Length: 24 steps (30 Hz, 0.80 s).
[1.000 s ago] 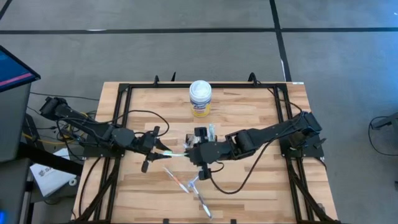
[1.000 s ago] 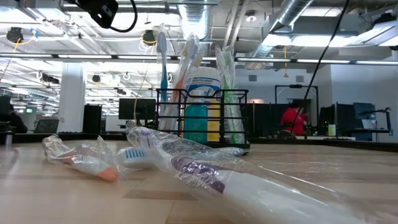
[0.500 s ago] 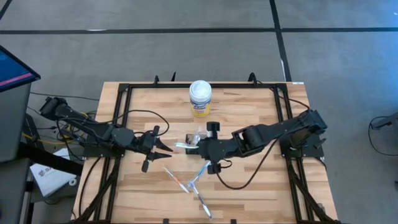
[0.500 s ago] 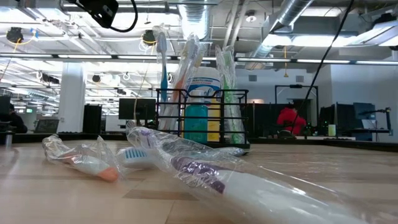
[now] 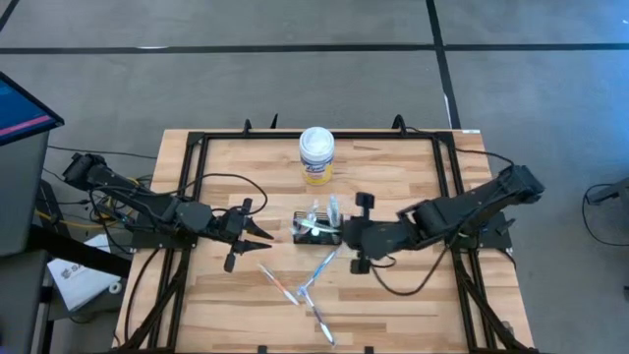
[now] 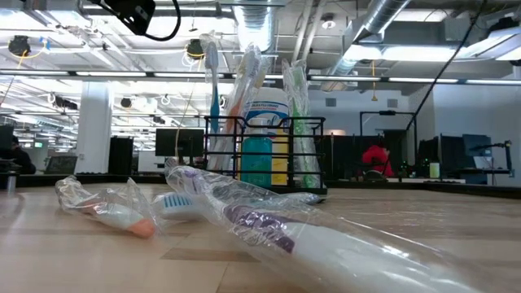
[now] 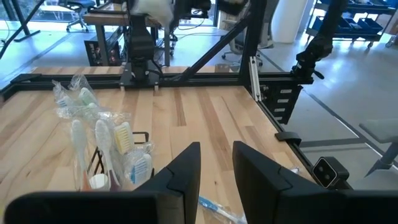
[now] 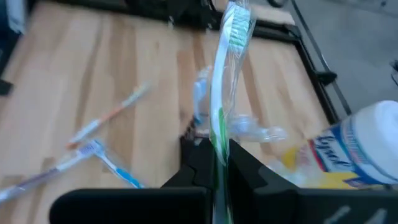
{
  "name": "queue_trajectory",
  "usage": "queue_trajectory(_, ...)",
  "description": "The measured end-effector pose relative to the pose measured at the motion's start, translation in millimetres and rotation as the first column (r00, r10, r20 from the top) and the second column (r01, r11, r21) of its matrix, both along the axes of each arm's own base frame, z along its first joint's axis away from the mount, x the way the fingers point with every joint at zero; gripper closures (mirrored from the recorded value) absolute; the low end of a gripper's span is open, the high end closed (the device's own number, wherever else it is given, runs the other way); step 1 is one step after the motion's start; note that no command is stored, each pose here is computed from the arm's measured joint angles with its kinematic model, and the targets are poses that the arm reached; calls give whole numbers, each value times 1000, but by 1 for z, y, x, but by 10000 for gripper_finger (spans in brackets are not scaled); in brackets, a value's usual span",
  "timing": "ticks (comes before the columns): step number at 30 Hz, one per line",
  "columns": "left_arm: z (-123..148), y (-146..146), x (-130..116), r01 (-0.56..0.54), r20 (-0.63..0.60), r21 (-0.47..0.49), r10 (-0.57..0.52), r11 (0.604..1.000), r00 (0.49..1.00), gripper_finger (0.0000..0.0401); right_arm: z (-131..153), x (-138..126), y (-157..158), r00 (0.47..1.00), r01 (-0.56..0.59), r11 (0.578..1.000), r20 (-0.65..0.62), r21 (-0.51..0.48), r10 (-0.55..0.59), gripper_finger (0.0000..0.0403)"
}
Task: Pick & Place toothbrushing station
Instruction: Put the green toothbrush into the black mesh organizer
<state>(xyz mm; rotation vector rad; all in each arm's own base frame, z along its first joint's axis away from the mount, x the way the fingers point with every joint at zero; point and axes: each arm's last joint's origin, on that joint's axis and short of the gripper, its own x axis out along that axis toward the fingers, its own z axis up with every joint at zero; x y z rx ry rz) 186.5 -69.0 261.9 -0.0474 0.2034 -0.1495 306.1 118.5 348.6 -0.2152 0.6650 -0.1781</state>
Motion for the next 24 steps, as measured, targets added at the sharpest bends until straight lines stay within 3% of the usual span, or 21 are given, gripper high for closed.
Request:
queue_trajectory(6,4,0,1,-13,47,6,13,1000,999,313,-19,-22,-9,950,-54,994,310,93,23,396)
queue_trajectory(12,18,1,2,-41,193,27,35,999,981,313,-37,-18,-18,874,-144,984,480,107,76,396)
queue_trajectory(17,19,2,9,-110,233,40,98,993,968,313,-45,0,-22,841,-137,989,533,48,91,396)
queue_trajectory(24,10,5,36,-167,287,30,152,985,946,313,-50,13,-30,819,-161,986,563,47,107,395)
